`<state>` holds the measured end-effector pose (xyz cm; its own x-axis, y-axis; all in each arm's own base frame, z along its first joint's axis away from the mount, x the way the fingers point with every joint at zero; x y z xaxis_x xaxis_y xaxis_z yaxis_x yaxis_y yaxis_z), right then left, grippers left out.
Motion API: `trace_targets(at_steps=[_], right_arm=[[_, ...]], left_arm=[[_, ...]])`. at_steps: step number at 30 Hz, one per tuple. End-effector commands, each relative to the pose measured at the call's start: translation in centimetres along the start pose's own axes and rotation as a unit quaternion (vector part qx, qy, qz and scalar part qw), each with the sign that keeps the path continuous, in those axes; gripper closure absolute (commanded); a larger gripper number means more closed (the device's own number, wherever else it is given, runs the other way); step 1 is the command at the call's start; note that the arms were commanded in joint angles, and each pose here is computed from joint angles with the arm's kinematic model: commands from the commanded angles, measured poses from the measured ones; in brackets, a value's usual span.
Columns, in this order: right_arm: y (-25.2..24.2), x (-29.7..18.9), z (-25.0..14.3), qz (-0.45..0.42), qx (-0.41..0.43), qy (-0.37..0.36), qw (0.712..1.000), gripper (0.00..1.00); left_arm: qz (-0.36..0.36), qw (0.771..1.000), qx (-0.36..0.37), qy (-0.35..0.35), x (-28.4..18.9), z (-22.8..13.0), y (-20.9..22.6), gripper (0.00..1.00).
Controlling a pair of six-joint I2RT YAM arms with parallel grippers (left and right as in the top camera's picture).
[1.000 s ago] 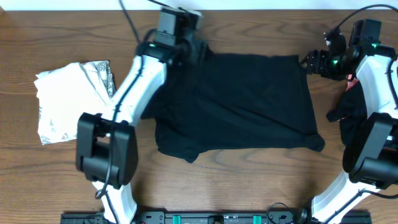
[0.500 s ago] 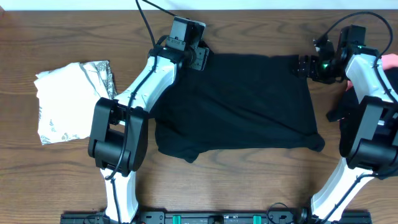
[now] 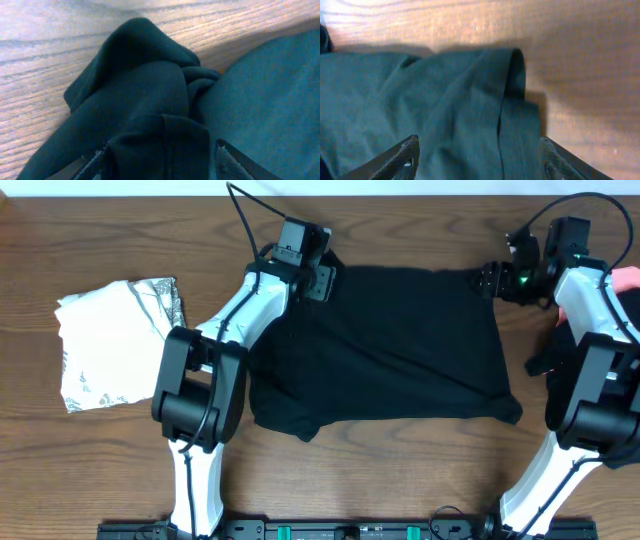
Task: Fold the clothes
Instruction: 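Grasp the shirt's far corners with left and right grippers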
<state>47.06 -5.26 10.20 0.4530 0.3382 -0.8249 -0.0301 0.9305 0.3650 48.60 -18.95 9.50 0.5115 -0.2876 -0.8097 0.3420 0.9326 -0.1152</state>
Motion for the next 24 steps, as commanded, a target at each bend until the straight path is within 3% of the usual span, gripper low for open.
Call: trace_targets(at_steps=[1, 12, 14, 16, 19, 21, 24], right_arm=[[0.5, 2.0, -0.2, 0.022, -0.013, 0.005, 1.0, 0.28], [1.4, 7.5, -0.4, 0.04, -0.035, -0.005, 0.999, 0.34], [1.3, 8.4, -0.7, 0.041, -0.027, -0.002, 0.999, 0.41], [1.1, 9.0, -1.0, 0.041, -0.017, 0.003, 0.999, 0.6], [0.8, 9.2, -1.4, 0.032, -0.008, 0.011, 0.999, 0.99], [0.5, 9.0, -1.3, 0.031, -0.006, 0.011, 0.999, 0.99], [-0.1, 8.5, -1.3, 0.027, 0.006, 0.009, 1.0, 0.99]], left_arm=[[0.002, 1.0, -0.007, -0.004, 0.1, 0.3, 0.0, 0.35], [0.001, 1.0, -0.014, -0.004, 0.1, 0.3, -0.1, 0.35], [0.001, 1.0, -0.014, -0.003, 0.1, 0.3, -0.1, 0.35], [0.001, 1.0, -0.014, -0.003, 0.1, 0.3, -0.1, 0.37], [0.001, 1.0, -0.014, -0.003, 0.1, 0.3, -0.1, 0.61], [0.001, 1.0, -0.014, -0.003, 0.1, 0.3, -0.1, 0.78], [0.001, 1.0, -0.014, -0.003, 0.1, 0.3, -0.1, 0.94]])
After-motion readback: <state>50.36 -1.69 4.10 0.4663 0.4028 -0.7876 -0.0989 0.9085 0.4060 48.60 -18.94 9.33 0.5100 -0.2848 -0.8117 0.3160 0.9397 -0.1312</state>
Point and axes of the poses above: each gripper's point midway between its finger pads, its own x axis out along the fingers, its own y axis along the line the jaws close on, z = x × y, the point moved 5 cm from there along -x, back along the fingers, and after that the axes turned 1 degree about -x, right-handed, at the moved point
